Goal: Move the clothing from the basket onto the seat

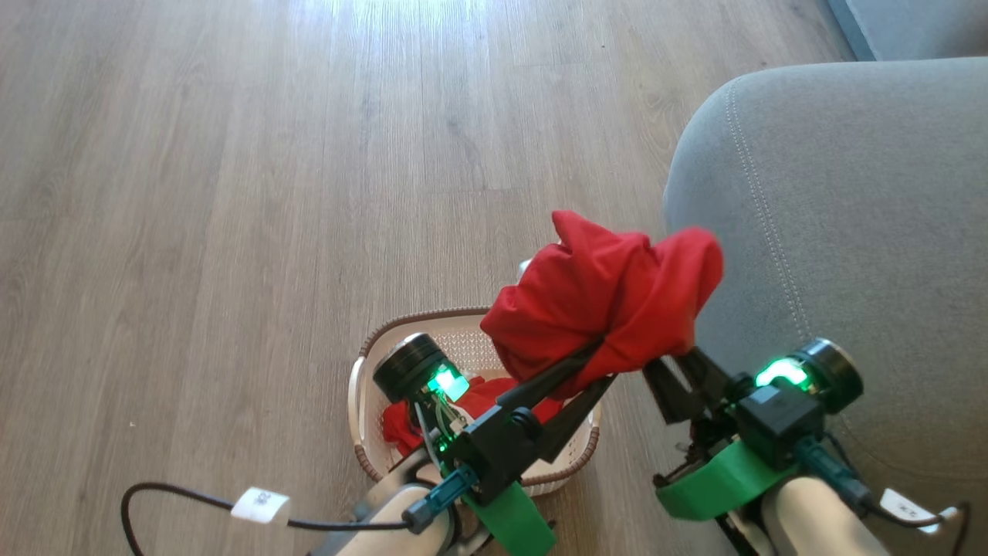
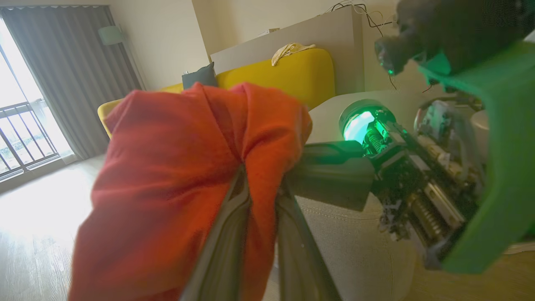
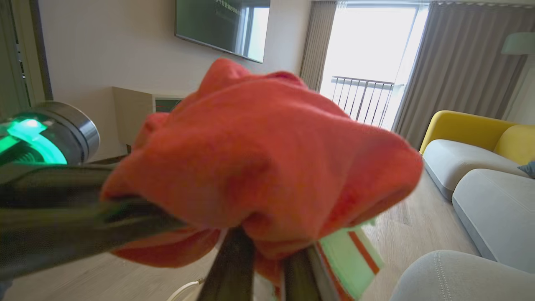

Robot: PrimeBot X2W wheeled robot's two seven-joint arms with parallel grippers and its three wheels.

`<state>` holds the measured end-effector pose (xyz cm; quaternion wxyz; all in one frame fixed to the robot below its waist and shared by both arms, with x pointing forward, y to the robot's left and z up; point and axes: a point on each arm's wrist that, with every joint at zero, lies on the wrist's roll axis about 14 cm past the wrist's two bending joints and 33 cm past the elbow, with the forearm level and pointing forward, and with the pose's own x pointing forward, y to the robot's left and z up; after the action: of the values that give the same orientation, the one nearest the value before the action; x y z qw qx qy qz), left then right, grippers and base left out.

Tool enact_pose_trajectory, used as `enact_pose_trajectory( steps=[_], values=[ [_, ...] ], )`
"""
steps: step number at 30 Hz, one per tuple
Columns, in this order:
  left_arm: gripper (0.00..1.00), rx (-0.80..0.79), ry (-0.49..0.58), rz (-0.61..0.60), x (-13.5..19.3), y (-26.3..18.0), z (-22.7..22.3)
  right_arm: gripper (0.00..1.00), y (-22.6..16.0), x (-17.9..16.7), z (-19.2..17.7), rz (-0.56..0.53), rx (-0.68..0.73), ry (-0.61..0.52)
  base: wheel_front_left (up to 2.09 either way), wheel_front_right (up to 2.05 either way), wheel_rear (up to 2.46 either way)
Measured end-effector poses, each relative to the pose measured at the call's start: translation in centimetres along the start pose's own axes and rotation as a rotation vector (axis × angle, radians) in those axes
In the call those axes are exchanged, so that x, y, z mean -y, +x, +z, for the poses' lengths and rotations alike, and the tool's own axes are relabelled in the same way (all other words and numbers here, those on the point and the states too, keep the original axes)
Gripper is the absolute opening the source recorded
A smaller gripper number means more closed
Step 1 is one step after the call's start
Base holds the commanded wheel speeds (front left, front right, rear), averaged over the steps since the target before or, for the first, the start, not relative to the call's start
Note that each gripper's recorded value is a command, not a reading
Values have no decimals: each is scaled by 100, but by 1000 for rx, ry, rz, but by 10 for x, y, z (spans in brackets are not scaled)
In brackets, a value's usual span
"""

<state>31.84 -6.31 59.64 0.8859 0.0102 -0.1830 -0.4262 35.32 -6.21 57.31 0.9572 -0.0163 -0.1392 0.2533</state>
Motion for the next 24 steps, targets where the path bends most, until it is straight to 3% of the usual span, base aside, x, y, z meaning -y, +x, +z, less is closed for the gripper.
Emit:
enact_pose_trajectory(
  steps=[11,13,15,18,22,24],
  values=[
    [0,30,5,10,-2,1,10,0,5,4,20,-25,66,4,0,0,0],
    [31,43,6,13,-3,2,14,0,7,4,25,-27,82,5,0,0,0],
    [48,43,6,12,-2,2,14,0,9,4,31,-27,103,-4,0,0,0],
    [86,43,4,9,-2,1,14,0,10,4,36,-24,120,-11,0,0,0],
    [100,55,9,13,-4,2,18,0,12,5,42,-30,141,-16,0,0,0],
    [100,59,15,15,-4,2,20,0,13,5,43,-31,147,-18,0,0,0]
  ],
)
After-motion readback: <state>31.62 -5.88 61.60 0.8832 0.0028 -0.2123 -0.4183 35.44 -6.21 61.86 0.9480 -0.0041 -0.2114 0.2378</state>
